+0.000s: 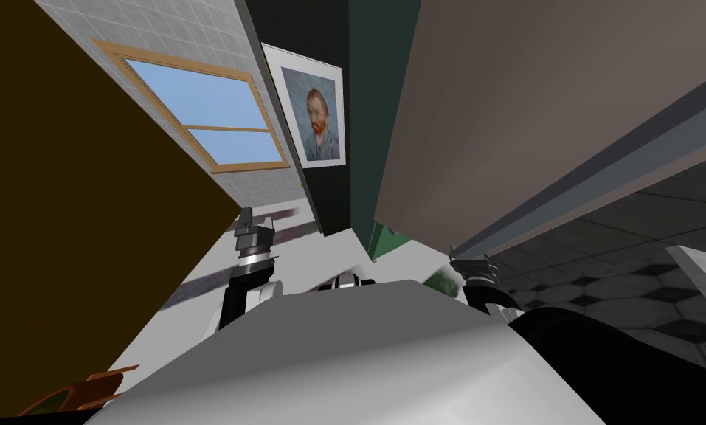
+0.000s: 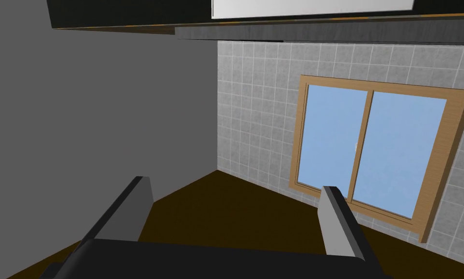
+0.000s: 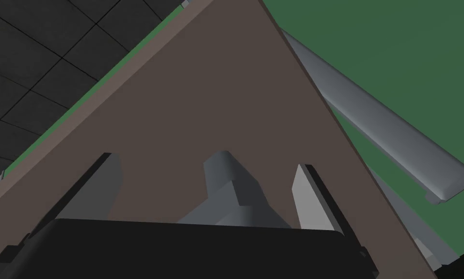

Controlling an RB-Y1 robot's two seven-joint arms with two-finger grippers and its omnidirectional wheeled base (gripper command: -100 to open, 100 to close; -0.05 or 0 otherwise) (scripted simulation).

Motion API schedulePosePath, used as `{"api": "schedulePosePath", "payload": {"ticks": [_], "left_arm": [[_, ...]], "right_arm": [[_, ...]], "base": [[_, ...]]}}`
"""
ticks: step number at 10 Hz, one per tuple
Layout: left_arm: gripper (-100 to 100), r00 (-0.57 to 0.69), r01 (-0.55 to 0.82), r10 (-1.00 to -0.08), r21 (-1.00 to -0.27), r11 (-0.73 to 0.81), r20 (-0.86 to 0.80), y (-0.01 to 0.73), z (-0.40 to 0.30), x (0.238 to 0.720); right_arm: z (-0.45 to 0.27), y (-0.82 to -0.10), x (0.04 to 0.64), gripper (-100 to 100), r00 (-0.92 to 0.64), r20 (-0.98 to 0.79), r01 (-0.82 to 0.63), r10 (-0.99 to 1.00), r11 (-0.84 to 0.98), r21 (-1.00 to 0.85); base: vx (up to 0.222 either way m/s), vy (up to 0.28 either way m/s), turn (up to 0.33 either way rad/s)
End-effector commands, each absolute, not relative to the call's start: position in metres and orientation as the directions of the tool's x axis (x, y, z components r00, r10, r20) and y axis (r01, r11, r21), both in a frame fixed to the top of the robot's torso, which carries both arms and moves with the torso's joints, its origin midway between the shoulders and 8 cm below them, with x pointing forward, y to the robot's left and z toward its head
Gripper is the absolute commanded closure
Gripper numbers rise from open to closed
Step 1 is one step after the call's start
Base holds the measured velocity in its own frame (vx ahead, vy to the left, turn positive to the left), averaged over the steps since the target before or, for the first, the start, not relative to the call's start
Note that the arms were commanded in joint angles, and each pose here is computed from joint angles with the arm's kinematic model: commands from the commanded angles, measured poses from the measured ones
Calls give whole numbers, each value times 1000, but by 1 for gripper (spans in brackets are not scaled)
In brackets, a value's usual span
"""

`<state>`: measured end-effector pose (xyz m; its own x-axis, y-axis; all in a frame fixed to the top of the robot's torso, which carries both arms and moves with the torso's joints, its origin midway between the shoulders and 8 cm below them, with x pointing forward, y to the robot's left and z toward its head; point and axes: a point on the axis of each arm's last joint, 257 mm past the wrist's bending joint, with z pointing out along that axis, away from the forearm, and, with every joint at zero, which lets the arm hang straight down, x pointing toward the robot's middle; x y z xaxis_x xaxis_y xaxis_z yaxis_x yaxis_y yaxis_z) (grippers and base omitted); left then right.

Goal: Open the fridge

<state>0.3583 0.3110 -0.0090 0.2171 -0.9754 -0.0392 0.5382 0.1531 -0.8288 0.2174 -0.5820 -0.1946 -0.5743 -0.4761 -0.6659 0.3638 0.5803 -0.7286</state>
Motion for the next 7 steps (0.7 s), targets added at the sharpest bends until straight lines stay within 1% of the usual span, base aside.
{"api": "schedulePosePath", "payload": {"ticks": [1,2,7], "left_arm": [[0,217,538,-975,-829,153,-39,311,-9,358],[0,217,538,-975,-829,153,-39,311,-9,358],[0,217,538,-975,-829,153,-39,311,-9,358]], "right_arm": [[-193,-581,216,-100,-576,-666,362,-473,583,-727],[-196,-581,215,0,-581,-666,360,-468,585,-726],[-210,-579,210,0,-598,-662,349,-452,597,-723]], "base": [[12,-6,10],[8,-4,14],[1,0,2]]}}
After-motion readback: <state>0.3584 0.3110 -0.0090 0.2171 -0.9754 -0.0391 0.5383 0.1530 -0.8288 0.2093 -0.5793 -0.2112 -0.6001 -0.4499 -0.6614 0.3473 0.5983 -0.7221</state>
